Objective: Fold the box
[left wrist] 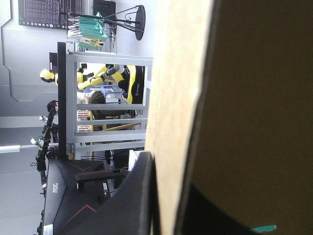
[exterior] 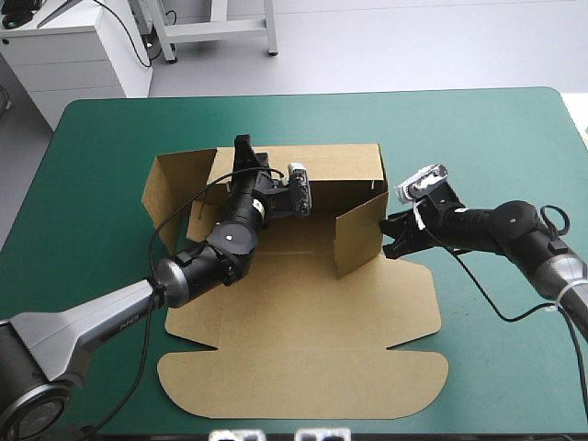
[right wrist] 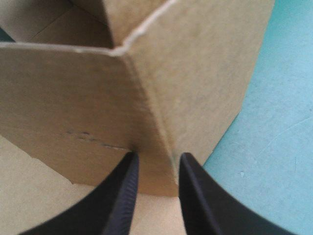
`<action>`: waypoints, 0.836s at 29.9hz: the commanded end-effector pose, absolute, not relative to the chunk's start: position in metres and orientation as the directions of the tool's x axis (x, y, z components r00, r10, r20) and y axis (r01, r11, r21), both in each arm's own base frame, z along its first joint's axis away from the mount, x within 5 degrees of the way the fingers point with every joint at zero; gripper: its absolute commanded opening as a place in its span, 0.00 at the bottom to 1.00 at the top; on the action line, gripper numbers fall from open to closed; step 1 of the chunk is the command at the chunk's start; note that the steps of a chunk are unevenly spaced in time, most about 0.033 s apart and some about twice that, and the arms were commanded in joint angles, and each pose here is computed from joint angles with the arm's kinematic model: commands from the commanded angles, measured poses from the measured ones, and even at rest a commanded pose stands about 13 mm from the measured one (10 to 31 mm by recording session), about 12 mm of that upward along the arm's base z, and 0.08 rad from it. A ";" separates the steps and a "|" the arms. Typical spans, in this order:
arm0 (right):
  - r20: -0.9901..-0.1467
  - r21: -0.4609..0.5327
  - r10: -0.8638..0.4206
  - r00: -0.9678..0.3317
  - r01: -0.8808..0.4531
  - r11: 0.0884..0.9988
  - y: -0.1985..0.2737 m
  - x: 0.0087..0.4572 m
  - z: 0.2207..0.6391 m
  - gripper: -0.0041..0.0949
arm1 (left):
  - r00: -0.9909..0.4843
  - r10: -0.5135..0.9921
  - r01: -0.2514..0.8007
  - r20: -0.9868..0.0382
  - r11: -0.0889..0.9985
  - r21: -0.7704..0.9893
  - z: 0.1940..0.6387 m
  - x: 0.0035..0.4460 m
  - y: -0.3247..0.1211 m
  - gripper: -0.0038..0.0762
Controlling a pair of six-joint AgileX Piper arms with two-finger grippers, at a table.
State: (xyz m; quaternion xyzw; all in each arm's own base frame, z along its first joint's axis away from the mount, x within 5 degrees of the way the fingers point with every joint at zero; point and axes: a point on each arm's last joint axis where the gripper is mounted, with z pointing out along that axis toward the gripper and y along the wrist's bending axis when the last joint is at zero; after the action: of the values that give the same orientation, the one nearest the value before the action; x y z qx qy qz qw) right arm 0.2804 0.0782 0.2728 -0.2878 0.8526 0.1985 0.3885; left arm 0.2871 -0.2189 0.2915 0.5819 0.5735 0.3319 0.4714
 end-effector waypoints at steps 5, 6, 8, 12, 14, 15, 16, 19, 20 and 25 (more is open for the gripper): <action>-0.820 0.100 -0.331 -0.467 -0.686 0.721 0.081 0.274 0.292 0.73 | 0.139 0.971 0.315 -0.196 0.144 0.938 0.312 0.283 -0.217 0.04; -0.823 0.096 -0.339 -0.455 -0.700 0.707 0.083 0.274 0.292 0.74 | 0.145 0.970 0.317 -0.195 0.141 0.938 0.312 0.283 -0.218 0.04; -0.826 0.080 -0.360 -0.434 -0.723 0.686 0.088 0.275 0.289 0.76 | 0.153 0.968 0.322 -0.200 0.142 0.936 0.312 0.282 -0.219 0.04; -0.826 0.075 -0.333 -0.454 -0.675 0.734 0.099 0.283 0.283 0.78 | 0.155 0.966 0.332 -0.206 0.145 0.932 0.311 0.282 -0.219 0.04; -0.826 0.076 -0.318 -0.465 -0.651 0.755 0.104 0.286 0.279 0.78 | 0.156 0.966 0.347 -0.208 0.144 0.927 0.310 0.281 -0.220 0.04; -0.827 0.073 -0.314 -0.467 -0.642 0.763 0.105 0.288 0.278 0.78 | 0.151 0.965 0.353 -0.213 0.148 0.924 0.309 0.281 -0.219 0.04; -0.828 0.075 -0.309 -0.468 -0.639 0.766 0.107 0.289 0.277 0.78 | 0.156 0.967 0.355 -0.202 0.136 0.925 0.308 0.281 -0.220 0.04; -0.840 0.052 -0.293 -0.457 -0.605 0.795 0.111 0.293 0.276 0.78 | 0.169 0.967 0.377 -0.189 0.113 0.919 0.306 0.280 -0.220 0.04; -0.844 0.039 -0.289 -0.451 -0.590 0.806 0.112 0.295 0.276 0.78 | 0.172 0.967 0.387 -0.188 0.109 0.916 0.305 0.280 -0.221 0.04; -0.856 0.029 -0.262 -0.446 -0.546 0.837 0.111 0.297 0.278 0.77 | 0.170 0.969 0.412 -0.178 0.094 0.906 0.303 0.279 -0.221 0.04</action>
State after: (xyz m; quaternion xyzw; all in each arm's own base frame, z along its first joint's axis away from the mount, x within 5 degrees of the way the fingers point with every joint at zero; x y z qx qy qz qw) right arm 0.2952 0.1136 0.2584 -0.2718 0.8472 0.1575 0.4285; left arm 0.2839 -0.2186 0.2894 0.6139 0.5632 0.3276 0.4456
